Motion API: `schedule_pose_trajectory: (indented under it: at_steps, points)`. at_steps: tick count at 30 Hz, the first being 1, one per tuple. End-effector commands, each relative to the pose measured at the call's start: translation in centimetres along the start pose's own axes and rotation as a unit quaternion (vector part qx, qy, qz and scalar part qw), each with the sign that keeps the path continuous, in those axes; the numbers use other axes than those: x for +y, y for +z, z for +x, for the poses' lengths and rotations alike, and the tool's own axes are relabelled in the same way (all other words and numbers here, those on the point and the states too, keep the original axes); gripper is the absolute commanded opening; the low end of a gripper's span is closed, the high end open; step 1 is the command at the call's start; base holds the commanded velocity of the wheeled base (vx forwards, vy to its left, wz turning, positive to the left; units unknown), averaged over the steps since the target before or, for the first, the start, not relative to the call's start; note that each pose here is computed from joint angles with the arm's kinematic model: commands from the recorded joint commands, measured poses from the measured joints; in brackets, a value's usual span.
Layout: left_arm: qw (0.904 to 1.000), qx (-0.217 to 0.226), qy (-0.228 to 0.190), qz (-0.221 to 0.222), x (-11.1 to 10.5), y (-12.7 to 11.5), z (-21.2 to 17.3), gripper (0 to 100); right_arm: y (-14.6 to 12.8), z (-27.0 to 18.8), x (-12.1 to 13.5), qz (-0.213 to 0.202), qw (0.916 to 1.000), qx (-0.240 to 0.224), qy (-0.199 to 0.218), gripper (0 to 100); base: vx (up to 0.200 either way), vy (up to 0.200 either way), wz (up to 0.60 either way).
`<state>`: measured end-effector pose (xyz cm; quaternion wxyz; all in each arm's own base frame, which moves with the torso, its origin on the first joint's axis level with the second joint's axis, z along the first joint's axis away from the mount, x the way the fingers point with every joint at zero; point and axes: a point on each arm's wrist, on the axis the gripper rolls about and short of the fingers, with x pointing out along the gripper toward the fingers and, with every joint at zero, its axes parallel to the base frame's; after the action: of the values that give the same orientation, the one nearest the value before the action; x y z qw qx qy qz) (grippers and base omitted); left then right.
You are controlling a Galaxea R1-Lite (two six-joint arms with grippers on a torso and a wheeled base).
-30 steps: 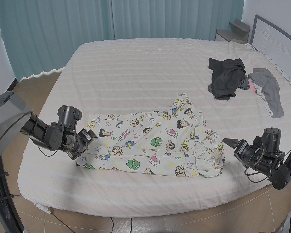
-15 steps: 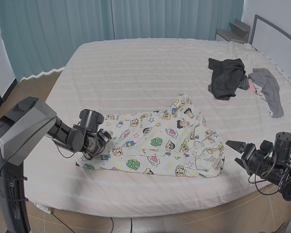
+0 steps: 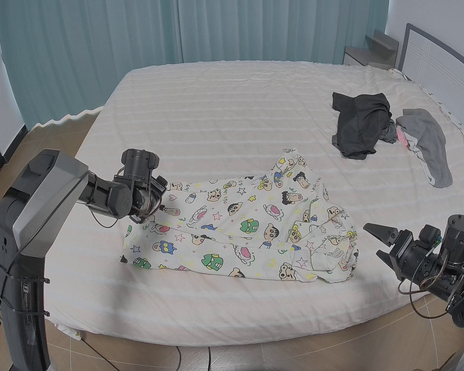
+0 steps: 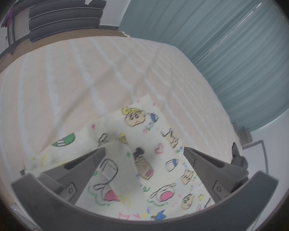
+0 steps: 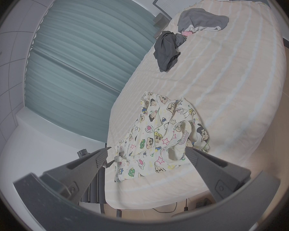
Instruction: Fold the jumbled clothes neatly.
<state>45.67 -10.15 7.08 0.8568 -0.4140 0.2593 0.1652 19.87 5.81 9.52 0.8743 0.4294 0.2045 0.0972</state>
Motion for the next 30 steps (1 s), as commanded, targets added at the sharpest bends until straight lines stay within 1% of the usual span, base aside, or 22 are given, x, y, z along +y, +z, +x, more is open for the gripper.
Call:
schedule_pose_trajectory:
  at_steps: [1, 2, 3, 5, 7, 9, 10, 13, 14, 15, 16, 17, 18, 20, 22, 23, 24, 25, 26, 27, 30]
  points:
    - [0.999, -0.036, -0.014, -0.023, -0.5, 3.2, 0.6, 100, -0.6, -0.3, -0.3, -0.002, 0.9999, 0.011, -0.002, 100, 0.0, 0.0, 0.0]
    - [0.999, -0.036, -0.014, -0.023, -0.5, 3.2, 0.6, 100, -0.6, -0.3, -0.3, -0.002, 0.9999, 0.011, -0.002, 100, 0.0, 0.0, 0.0]
    - [0.9986, -0.043, -0.009, -0.028, 0.0, 4.1, 1.0, 100, -0.6, -0.4, -0.3, -0.003, 0.9999, 0.012, -0.002, 100, 0.0, 0.0, 0.0]
    - [0.9986, -0.045, -0.004, -0.029, 0.4, 4.6, 1.0, 100, -0.7, -0.4, -0.3, -0.002, 0.9999, 0.013, -0.003, 100, 0.0, 0.0, 0.0]
    - [0.9994, -0.03, 0.004, -0.019, 1.5, 5.2, 0.4, 100, -0.7, -0.4, -0.3, -0.002, 0.9999, 0.013, -0.003, 100, 0.0, 0.0, 0.0]
    - [0.9999, -0.012, -0.002, -0.01, 1.9, 5.6, -0.1, 100, -0.7, -0.4, -0.4, -0.002, 0.9999, 0.014, -0.004, 100, 0.0, 0.0, 0.0]
    - [0.9996, 0.018, -0.019, 0.004, 2.5, 6.4, -1.1, 100, -0.8, -0.3, -0.6, -0.002, 0.9998, 0.017, -0.009, 100, 0.0, 0.0, 0.0]
    - [0.9951, 0.074, -0.056, 0.036, 3.5, 7.4, -3.0, 100, -1.1, -0.3, -0.6, -0.006, 0.9997, 0.023, -0.01, 100, 0.0, 0.0, 0.0]
    - [0.9926, 0.09, -0.064, 0.052, 3.9, 7.5, -3.4, 100, -1.1, -0.3, -0.6, -0.006, 0.9997, 0.023, -0.011, 100, 0.0, 0.0, 0.0]
    - [0.9883, 0.109, -0.072, 0.078, 4.7, 7.4, -3.7, 100, -1.1, -0.3, -0.6, -0.006, 0.9996, 0.025, -0.011, 100, 0.0, 0.0, 0.0]
    - [0.9868, 0.115, -0.074, 0.087, 4.9, 7.3, -3.8, 100, -1.1, -0.3, -0.6, -0.006, 0.9996, 0.025, -0.011, 100, 0.0, 0.0, 0.0]
    - [0.9796, 0.13, -0.081, 0.13, 5.9, 7.3, -3.9, 100, -1.2, -0.3, -0.6, -0.006, 0.9996, 0.027, -0.012, 100, 0.0, 0.0, 0.0]
    - [0.9737, 0.133, -0.09, 0.161, 6.6, 7.4, -3.9, 100, -1.2, -0.3, -0.6, -0.006, 0.9996, 0.027, -0.011, 100, 0.0, 0.0, 0.0]
    - [0.9614, 0.142, -0.107, 0.21, 8.0, 7.6, -4.0, 100, -1.3, -0.3, -0.7, -0.007, 0.9995, 0.028, -0.012, 100, 0.0, 0.0, 0.0]
    - [0.9428, 0.158, -0.133, 0.261, 9.4, 7.3, -4.1, 100, -1.3, -0.3, -0.7, -0.007, 0.9995, 0.029, -0.013, 100, 0.0, 0.0, 0.0]
    - [0.9318, 0.164, -0.145, 0.29, 10.0, 7.3, -4.2, 100, -1.3, -0.3, -0.7, -0.007, 0.9995, 0.028, -0.013, 100, 0.0, 0.0, 0.0]
    - [0.9221, 0.169, -0.152, 0.313, 10.5, 7.2, -4.1, 100, -1.3, -0.4, -0.7, -0.007, 0.9995, 0.029, -0.014, 100, 0.0, 0.0, 0.0]
    - [0.9151, 0.171, -0.156, 0.33, 10.7, 7.1, -4.0, 100, -1.3, -0.4, -0.7, -0.008, 0.9995, 0.029, -0.014, 100, 0.0, 0.0, 0.0]
    - [0.914, 0.172, -0.156, 0.333, 10.8, 7.1, -3.9, 100, -1.3, -0.4, -0.7, -0.008, 0.9995, 0.029, -0.014, 100, 0.0, 0.0, 0.0]
    - [0.9055, 0.171, -0.163, 0.353, 10.8, 7.0, -3.9, 100, -1.4, -0.3, -0.7, -0.009, 0.9994, 0.031, -0.012, 100, 0.0, 0.0, 0.0]
    - [0.8984, 0.183, -0.177, 0.358, 10.7, 6.4, -3.7, 100, -1.6, -0.4, -0.7, -0.013, 0.9992, 0.036, -0.012, 100, 0.0, 0.0, 0.0]
